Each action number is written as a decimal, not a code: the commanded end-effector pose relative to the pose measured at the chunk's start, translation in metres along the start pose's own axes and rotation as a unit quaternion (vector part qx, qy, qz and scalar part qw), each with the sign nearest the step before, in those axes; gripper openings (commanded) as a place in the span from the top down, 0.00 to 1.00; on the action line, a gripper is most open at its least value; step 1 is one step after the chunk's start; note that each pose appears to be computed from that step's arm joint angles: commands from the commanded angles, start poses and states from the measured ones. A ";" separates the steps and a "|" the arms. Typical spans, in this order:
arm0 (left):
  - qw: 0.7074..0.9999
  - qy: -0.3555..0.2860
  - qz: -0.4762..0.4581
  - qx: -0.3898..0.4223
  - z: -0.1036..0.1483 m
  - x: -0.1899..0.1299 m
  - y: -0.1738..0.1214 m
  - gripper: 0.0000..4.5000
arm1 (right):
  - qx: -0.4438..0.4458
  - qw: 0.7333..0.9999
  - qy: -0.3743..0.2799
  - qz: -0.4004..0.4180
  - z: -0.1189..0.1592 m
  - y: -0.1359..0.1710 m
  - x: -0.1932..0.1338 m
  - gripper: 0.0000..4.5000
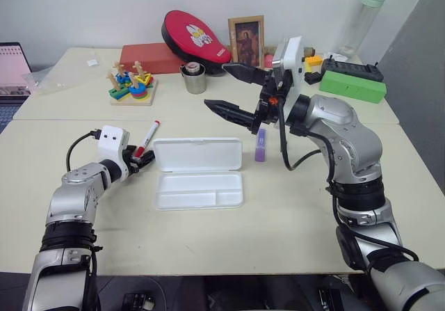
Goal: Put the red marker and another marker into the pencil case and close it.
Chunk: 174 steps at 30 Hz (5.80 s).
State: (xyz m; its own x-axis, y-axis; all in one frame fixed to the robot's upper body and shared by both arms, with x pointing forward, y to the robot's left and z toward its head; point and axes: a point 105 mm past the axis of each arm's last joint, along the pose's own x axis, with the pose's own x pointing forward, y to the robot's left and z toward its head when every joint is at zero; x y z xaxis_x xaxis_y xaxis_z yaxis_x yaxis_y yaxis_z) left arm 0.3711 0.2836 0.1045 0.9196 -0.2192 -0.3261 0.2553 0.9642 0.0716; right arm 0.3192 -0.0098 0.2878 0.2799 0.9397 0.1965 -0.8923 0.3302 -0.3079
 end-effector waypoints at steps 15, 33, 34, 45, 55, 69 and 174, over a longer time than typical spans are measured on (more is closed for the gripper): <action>0.995 -0.072 0.066 -0.007 0.011 -0.009 0.010 0.91 | -0.009 0.999 -0.011 0.051 0.012 0.012 -0.002 0.00; 0.846 -0.063 -0.419 0.322 0.071 -0.089 -0.135 0.91 | -0.029 0.997 0.061 0.026 0.008 -0.010 -0.063 0.00; 0.839 -0.033 -0.411 0.354 0.061 -0.084 -0.127 0.91 | -0.032 0.997 0.066 0.020 0.007 -0.012 -0.065 0.00; 0.810 0.006 -0.409 0.420 0.042 -0.052 -0.116 0.91 | -0.038 0.995 0.093 0.004 -0.006 -0.003 -0.069 0.00; 0.811 0.022 -0.417 0.409 0.035 -0.048 -0.119 0.58 | -0.004 0.981 0.194 -0.023 -0.051 0.001 -0.076 0.00; 0.873 -0.230 -0.397 0.164 0.123 -0.061 -0.158 0.00 | 0.074 0.923 0.293 -0.238 -0.118 -0.028 -0.071 0.00; 0.946 -0.047 -0.285 0.149 0.050 -0.152 -0.080 0.00 | -0.014 0.928 0.312 0.202 -0.149 0.110 0.028 0.35</action>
State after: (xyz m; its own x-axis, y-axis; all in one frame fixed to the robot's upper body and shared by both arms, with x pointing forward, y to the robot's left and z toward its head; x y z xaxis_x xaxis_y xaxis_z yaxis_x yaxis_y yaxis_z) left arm 0.2247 0.2337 0.1903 0.6236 -0.7145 -0.3172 0.7772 0.6101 0.1540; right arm 0.2847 0.0636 0.1130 0.0925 0.8385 -0.5371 -0.9708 -0.0439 -0.2358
